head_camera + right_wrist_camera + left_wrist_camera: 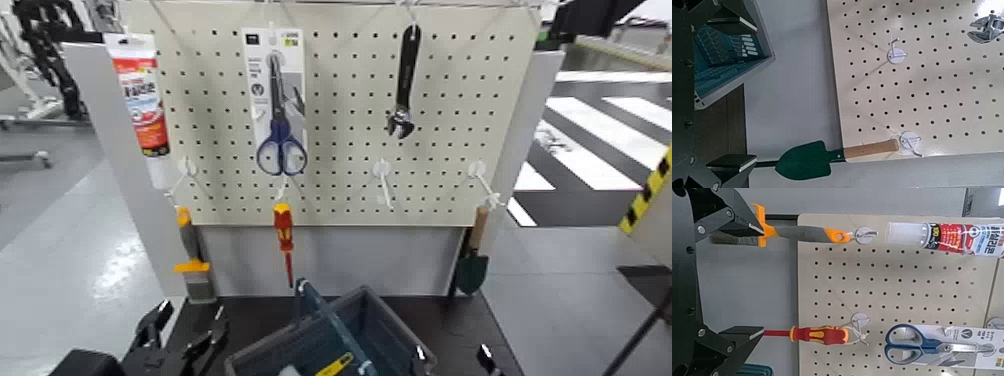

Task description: Grasp the handle of the crate.

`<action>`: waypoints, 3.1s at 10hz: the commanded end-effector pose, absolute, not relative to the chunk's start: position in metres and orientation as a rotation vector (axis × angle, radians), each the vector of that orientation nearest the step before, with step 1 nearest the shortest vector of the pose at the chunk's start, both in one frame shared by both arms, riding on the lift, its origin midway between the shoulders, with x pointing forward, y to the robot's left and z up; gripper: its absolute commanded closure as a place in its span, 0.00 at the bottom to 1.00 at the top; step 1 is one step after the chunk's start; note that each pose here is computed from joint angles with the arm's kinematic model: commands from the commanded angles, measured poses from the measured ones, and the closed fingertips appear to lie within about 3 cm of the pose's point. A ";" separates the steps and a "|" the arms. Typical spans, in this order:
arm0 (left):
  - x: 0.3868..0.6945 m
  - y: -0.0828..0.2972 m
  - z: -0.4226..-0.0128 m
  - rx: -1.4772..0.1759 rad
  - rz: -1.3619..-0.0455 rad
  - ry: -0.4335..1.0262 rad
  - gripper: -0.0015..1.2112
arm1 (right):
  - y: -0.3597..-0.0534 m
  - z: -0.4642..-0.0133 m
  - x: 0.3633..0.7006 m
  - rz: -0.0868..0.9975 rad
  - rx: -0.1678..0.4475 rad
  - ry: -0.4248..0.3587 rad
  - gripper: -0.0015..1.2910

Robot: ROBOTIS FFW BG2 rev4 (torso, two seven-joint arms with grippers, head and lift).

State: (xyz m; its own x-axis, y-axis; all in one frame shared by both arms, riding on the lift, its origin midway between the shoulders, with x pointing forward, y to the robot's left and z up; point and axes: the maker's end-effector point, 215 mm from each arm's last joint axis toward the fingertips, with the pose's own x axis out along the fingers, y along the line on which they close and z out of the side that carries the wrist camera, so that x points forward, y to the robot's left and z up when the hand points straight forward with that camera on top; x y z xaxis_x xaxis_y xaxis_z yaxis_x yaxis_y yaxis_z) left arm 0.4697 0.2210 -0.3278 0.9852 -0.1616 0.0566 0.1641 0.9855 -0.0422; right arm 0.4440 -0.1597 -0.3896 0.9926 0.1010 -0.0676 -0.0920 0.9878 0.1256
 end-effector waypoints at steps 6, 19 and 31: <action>0.477 0.210 -0.331 -0.125 -0.189 -0.031 0.20 | -0.158 -0.393 0.445 0.102 0.129 0.084 0.12; 0.473 0.112 -0.339 -0.854 -0.573 0.288 0.12 | -0.154 -0.396 0.447 0.121 0.124 0.107 0.12; 0.467 0.025 -0.320 -1.297 -0.928 0.574 0.12 | -0.152 -0.396 0.446 0.119 0.143 0.099 0.12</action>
